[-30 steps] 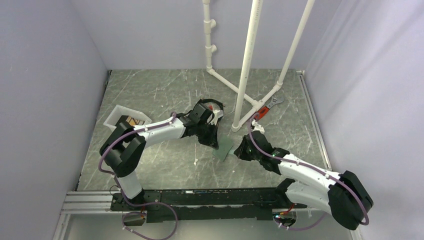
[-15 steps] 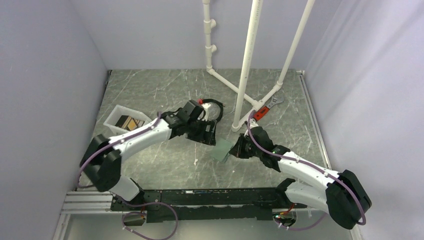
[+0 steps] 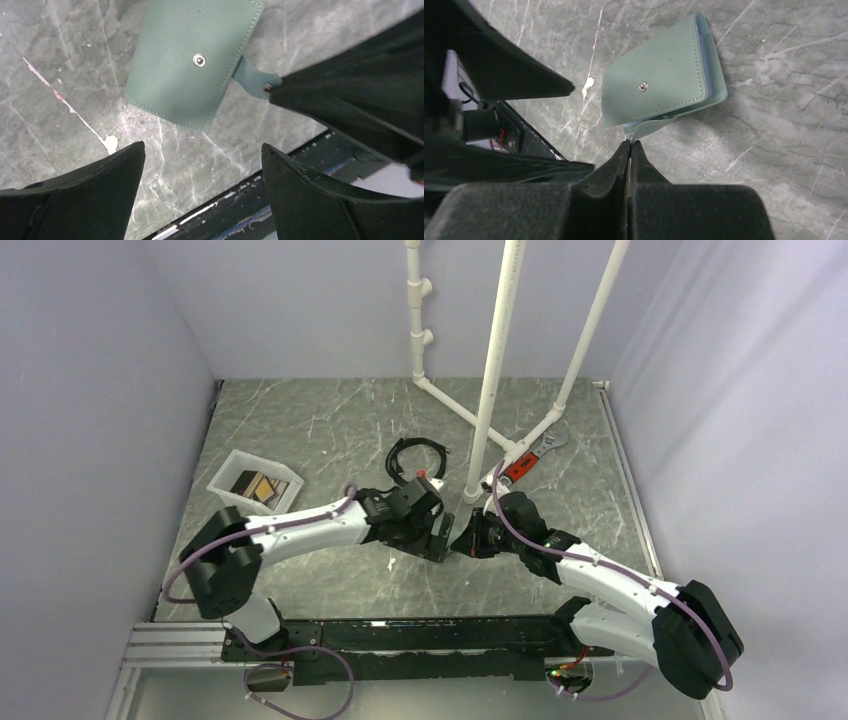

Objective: Put the credit cards into the card holder
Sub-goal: Open the card holder at the center of the board.

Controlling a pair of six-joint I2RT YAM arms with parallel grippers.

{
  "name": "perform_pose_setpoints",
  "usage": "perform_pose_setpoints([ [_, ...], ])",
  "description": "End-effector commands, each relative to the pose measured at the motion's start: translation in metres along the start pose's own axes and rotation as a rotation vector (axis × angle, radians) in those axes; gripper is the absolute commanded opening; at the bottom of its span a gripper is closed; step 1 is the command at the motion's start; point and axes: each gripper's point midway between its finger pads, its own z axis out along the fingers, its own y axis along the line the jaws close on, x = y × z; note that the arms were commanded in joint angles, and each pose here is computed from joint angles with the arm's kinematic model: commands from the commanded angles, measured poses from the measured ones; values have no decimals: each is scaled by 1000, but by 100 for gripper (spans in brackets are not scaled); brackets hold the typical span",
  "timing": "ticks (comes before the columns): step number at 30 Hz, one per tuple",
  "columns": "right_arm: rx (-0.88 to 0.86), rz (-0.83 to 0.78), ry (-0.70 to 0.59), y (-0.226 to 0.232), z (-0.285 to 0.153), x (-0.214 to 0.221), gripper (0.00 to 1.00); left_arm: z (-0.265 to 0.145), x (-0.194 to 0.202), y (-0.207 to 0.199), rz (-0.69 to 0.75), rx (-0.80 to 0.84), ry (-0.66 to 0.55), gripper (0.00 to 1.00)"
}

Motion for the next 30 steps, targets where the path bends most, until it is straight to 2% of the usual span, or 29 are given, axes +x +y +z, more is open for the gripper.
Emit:
perform_pose_setpoints([
  [1, -54, -39, -64, 12, -6, -14, 0, 12, -16, 1, 16, -120, -45, 91],
  [9, -55, -26, -54, 8, -7, -6, 0, 33, -10, 11, 117, -338, -10, 90],
  [15, -39, -22, -58, 5, -11, -5, 0, 41, -7, 21, 140, -386, 14, 81],
  [18, -30, -18, -56, 2, -13, -3, 0, 41, -8, 29, 134, -417, 9, 72],
  [22, -13, -13, -51, -2, -14, 1, 0, 33, -17, 28, 115, -385, -26, 58],
  [25, 10, -15, -50, -8, -16, 3, 0, 26, -22, 18, 92, -292, -49, 54],
  [27, 26, -18, -51, -11, -17, 4, 0, 23, -24, 9, 72, -210, -55, 57],
  [30, 45, -24, -48, -15, -17, 4, 0, 21, -29, 1, 53, -131, -63, 67],
])
